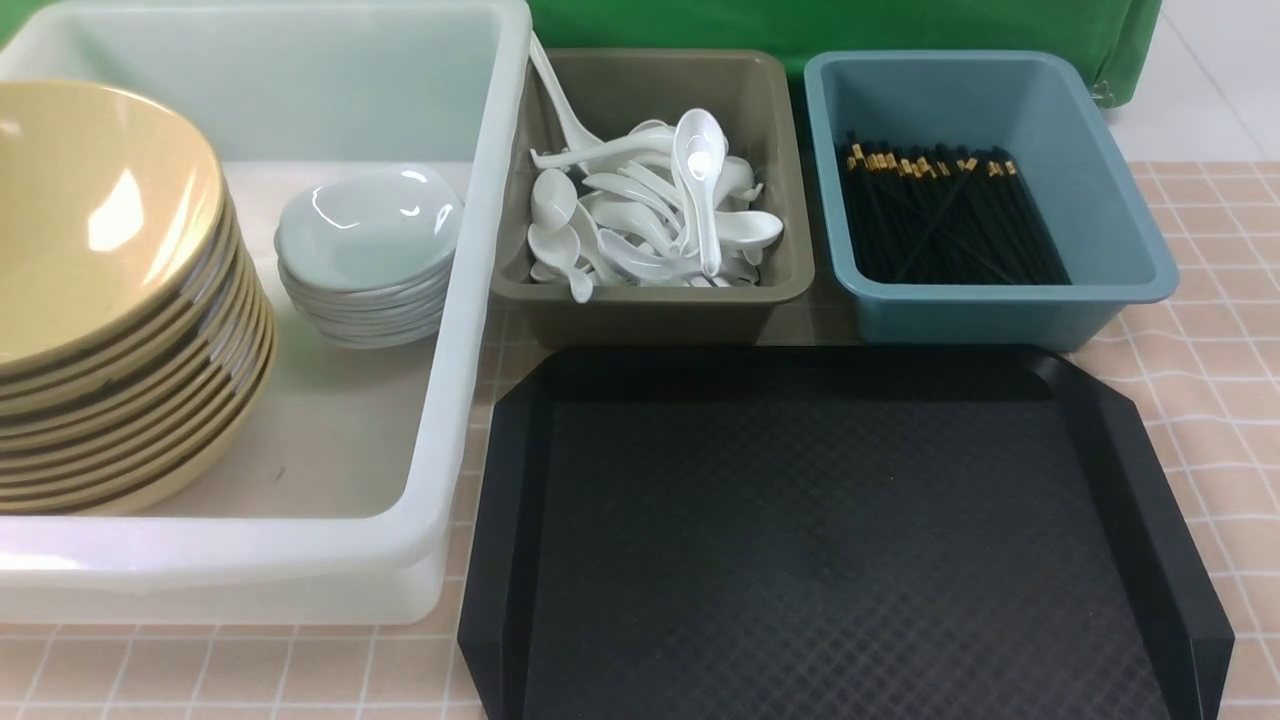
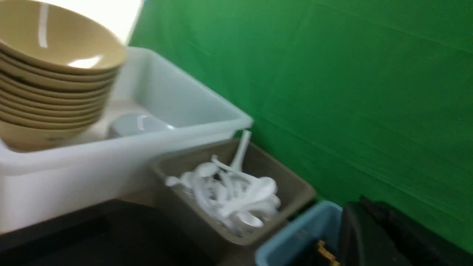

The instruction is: On brown table put chopsticks spoon bowls plates into blue grey white boxes.

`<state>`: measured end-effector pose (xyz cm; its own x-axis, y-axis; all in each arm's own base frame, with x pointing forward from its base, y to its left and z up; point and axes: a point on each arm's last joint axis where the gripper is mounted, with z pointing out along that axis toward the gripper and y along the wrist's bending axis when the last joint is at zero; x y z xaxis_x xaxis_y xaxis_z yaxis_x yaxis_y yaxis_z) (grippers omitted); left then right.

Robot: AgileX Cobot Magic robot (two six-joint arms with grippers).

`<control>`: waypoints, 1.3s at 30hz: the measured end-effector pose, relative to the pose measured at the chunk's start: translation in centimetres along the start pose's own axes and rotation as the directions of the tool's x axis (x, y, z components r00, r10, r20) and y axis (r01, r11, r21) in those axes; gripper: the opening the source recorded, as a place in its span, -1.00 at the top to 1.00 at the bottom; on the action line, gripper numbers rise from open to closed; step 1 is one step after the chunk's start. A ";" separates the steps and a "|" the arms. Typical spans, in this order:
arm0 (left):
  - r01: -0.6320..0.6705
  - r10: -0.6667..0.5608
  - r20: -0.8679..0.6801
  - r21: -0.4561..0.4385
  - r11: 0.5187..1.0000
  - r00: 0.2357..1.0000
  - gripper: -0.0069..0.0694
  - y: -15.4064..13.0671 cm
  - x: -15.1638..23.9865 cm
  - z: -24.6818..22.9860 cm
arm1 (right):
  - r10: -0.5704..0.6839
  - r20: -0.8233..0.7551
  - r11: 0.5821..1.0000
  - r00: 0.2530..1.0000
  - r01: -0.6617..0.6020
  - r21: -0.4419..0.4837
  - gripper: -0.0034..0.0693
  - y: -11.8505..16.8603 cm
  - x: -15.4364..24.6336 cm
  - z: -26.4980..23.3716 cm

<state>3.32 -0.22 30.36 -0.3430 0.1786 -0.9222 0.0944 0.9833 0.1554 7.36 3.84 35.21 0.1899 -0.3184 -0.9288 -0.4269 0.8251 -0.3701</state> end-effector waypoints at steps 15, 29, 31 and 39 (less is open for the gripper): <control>0.001 -0.001 0.000 0.001 1.000 1.000 0.82 0.0 0.0 0.0 | 0.398 -0.082 0.771 0.914 -0.285 0.569 0.81 2.3 14.4 -4.3; 0.003 -0.003 -0.002 0.003 1.000 1.000 0.82 0.0 0.0 0.0 | 0.512 -0.200 0.741 0.836 -0.311 0.595 0.81 3.4 17.5 -4.4; 0.003 -0.003 -0.003 0.004 1.000 1.000 0.82 0.0 0.0 0.0 | 0.512 -0.200 0.741 0.836 -0.311 0.595 0.81 3.4 17.5 -4.4; 0.003 -0.003 -0.003 0.004 1.000 1.000 0.82 0.0 0.0 0.0 | 0.511 -0.200 0.741 0.836 -0.311 0.595 0.80 3.4 17.5 -4.4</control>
<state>3.30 -0.25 30.33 -0.3462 0.1758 -0.9215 0.0967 0.9837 0.1514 5.31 -0.97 17.64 -0.2367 0.0623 -0.9696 0.1508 0.9882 0.0266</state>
